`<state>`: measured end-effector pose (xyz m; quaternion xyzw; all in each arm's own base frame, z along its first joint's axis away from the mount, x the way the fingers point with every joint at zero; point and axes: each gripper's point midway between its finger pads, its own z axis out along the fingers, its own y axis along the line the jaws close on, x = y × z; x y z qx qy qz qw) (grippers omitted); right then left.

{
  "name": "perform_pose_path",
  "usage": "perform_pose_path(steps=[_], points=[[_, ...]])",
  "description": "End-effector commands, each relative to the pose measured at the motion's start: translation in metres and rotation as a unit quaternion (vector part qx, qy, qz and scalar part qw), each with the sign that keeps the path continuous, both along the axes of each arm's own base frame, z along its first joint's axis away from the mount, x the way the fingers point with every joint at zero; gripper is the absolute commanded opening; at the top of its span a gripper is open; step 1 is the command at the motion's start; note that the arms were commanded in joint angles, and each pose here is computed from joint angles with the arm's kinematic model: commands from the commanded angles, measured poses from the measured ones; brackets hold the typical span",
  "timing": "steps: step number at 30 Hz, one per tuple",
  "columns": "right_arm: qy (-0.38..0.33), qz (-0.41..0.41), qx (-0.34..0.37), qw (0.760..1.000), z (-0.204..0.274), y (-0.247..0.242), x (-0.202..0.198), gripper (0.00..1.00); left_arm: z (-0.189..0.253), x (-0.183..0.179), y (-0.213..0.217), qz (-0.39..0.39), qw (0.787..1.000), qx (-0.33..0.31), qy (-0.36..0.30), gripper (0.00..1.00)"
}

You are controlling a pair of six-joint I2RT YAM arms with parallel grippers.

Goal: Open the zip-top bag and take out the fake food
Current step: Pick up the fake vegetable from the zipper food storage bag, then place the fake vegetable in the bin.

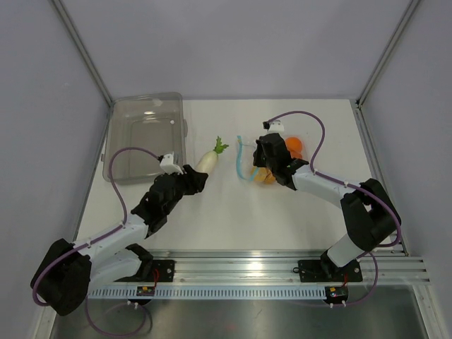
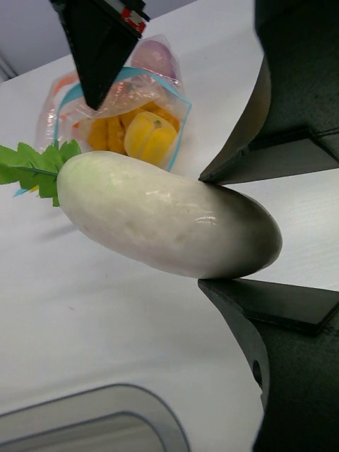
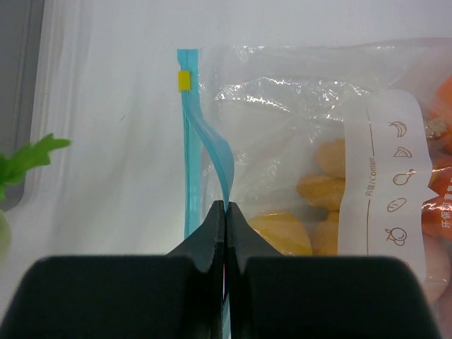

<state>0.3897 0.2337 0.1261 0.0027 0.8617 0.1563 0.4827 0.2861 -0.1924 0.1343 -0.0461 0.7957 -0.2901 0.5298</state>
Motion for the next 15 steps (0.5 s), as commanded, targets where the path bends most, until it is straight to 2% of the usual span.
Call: perform_pose_path(steps=[1,3,9,15], points=[[-0.023,-0.011,0.016,1.000,0.021,-0.003,0.006,0.00,0.031,0.018,0.018,0.053,0.998,-0.028,-0.031,0.39],[-0.023,-0.011,0.019,1.000,0.021,-0.001,0.006,0.00,0.037,0.024,0.026,0.074,0.996,-0.039,-0.035,0.41],[-0.021,-0.007,0.020,1.000,0.021,-0.001,0.005,0.00,0.053,0.047,0.069,0.174,0.982,-0.054,-0.049,0.39],[-0.019,-0.001,0.023,1.000,0.020,0.002,0.004,0.00,0.067,0.057,0.109,0.226,0.969,-0.079,-0.058,0.39]])
